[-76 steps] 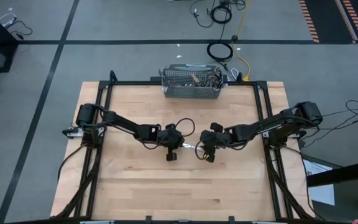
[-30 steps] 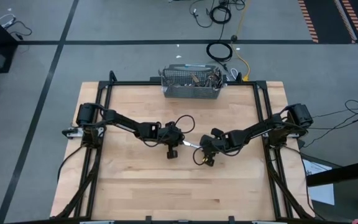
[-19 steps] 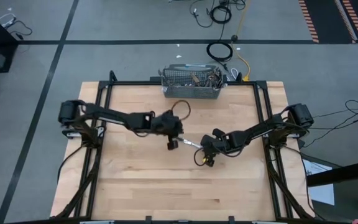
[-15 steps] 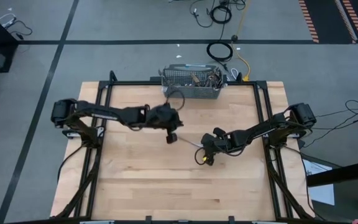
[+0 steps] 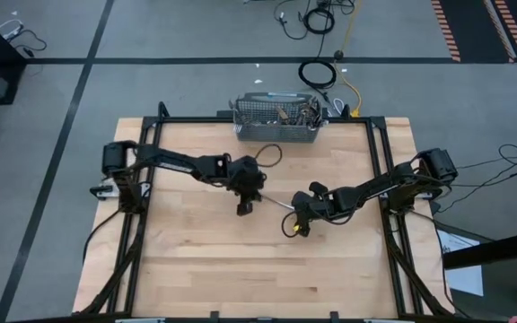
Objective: Sort silverware
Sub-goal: Put the silver table knife into the silverware organizer
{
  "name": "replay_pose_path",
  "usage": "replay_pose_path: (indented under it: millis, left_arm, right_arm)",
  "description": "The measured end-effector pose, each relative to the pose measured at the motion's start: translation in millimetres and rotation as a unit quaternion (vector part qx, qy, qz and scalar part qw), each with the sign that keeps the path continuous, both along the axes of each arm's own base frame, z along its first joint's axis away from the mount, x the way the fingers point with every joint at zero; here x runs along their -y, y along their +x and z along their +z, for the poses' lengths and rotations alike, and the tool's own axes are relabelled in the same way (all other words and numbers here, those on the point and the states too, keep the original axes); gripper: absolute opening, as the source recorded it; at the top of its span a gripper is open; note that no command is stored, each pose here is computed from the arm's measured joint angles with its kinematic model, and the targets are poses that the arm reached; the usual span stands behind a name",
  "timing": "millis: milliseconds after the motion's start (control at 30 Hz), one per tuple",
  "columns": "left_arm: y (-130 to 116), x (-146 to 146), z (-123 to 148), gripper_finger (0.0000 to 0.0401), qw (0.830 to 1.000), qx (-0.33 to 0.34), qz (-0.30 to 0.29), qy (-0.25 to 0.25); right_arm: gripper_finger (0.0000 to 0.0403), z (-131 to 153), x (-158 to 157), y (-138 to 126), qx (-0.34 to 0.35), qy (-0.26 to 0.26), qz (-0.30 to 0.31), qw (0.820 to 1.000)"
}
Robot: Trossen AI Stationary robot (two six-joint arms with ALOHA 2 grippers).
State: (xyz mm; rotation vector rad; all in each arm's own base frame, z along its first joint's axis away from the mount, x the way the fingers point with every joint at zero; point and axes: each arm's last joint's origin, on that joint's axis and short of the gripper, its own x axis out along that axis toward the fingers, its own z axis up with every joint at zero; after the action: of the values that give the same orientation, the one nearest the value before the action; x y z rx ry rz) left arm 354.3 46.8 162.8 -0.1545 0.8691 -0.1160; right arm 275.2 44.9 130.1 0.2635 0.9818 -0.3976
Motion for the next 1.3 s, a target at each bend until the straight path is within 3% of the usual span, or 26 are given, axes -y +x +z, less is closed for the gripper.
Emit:
replay_pose_path:
  millis: [167, 367, 500, 633, 733, 967, 1067, 1167, 1233, 1300]
  left_arm:
    - [1.9, -2.1, -25.5, 0.0046, 0.996, -0.023, -0.068, -0.059]
    - [0.9, -9.8, -22.6, 0.0053, 0.996, -0.030, -0.062, -0.052]
    - [2.1, -15.1, -3.5, 0.0096, 0.997, -0.029, -0.067, -0.040]
    - [5.9, -17.5, 1.5, 0.0157, 0.998, -0.022, -0.065, 0.010]
    - [10.4, -15.9, -7.2, 0.0200, 0.996, -0.028, -0.064, 0.046]
    - [17.3, -15.5, -35.1, 0.0248, 0.996, -0.049, -0.059, 0.042]
    - [19.9, -15.1, -43.3, 0.0248, 0.995, -0.056, -0.054, 0.057]
    - [21.6, -14.3, -54.0, 0.0221, 0.994, -0.066, -0.065, 0.060]
    - [22.8, -12.0, -60.0, 0.0174, 0.991, -0.072, -0.080, 0.081]
    - [23.8, -9.5, -63.2, 0.0100, 0.988, -0.074, -0.093, 0.102]
  right_arm:
    - [0.0002, 0.2, -0.1, -0.1, 0.000, -0.004, 0.000, 1.000]
    - [0.0001, 0.5, -0.6, 0.0, -0.004, -0.003, 0.015, 1.000]
    - [0.0001, 0.7, -0.7, 0.0, -0.006, -0.005, 0.024, 1.000]
    - [0.0001, 0.8, -0.8, 0.0, -0.006, -0.004, 0.025, 1.000]
    - [0.0001, 0.9, -0.8, 0.0, -0.006, -0.004, 0.026, 1.000]
    - [0.0000, 0.9, -0.9, 0.0, -0.006, -0.003, 0.027, 1.000]
    - [0.0000, 1.0, -0.9, 0.1, -0.006, -0.002, 0.027, 1.000]
    - [0.0000, 1.2, -1.1, 0.5, -0.004, 0.001, 0.028, 1.000]
    - [0.0000, 1.2, -1.4, 0.5, -0.004, 0.003, 0.030, 1.000]
    - [0.0000, 1.3, -1.3, 0.3, -0.005, 0.006, 0.028, 1.000]
